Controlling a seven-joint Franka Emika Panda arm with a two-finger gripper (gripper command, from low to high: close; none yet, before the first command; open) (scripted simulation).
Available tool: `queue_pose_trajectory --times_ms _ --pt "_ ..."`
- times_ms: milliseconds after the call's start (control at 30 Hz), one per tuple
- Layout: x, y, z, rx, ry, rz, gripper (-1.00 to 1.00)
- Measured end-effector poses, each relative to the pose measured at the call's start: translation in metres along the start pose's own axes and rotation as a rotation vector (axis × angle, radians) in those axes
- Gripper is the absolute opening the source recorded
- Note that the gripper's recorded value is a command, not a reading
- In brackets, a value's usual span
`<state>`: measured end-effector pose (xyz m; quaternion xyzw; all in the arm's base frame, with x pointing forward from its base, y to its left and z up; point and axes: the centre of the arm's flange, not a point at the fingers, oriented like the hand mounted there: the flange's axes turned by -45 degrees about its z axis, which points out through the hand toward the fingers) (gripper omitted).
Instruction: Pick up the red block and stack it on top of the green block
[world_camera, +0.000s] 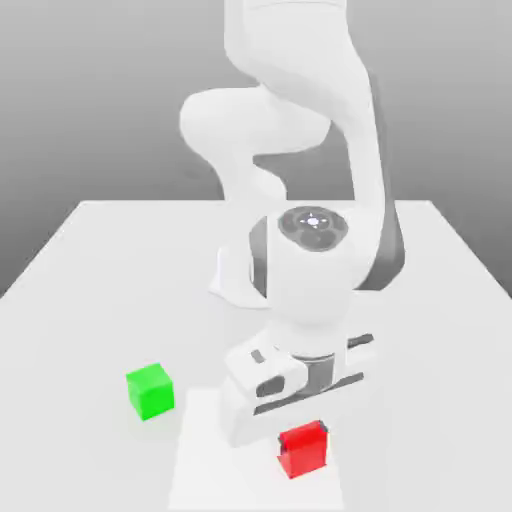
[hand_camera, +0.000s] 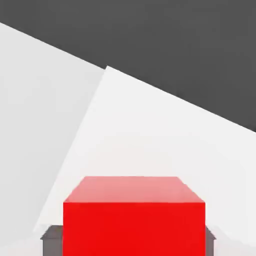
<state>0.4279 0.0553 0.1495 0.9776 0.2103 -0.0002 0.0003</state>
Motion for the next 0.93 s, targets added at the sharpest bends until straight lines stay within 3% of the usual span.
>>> queue_pose_trajectory --times_ms 267,400,533,833,867,933 --pt "-0.005 0.007 -0.058 -0.002 0.0 0.012 -1.0" --pt "-0.081 0.099 -0.082 -0.018 -0.005 0.219 -1.0" --pt "-0.152 0.132 -0.095 -0.009 -0.004 0.328 -1.0" --pt "-0.183 0.144 -0.04 0.004 0.002 0.386 -1.0" --pt "-0.184 0.143 -0.034 0.003 0.001 0.386 1.0" --pt "-0.184 0.143 -0.034 0.003 0.001 0.386 1.0"
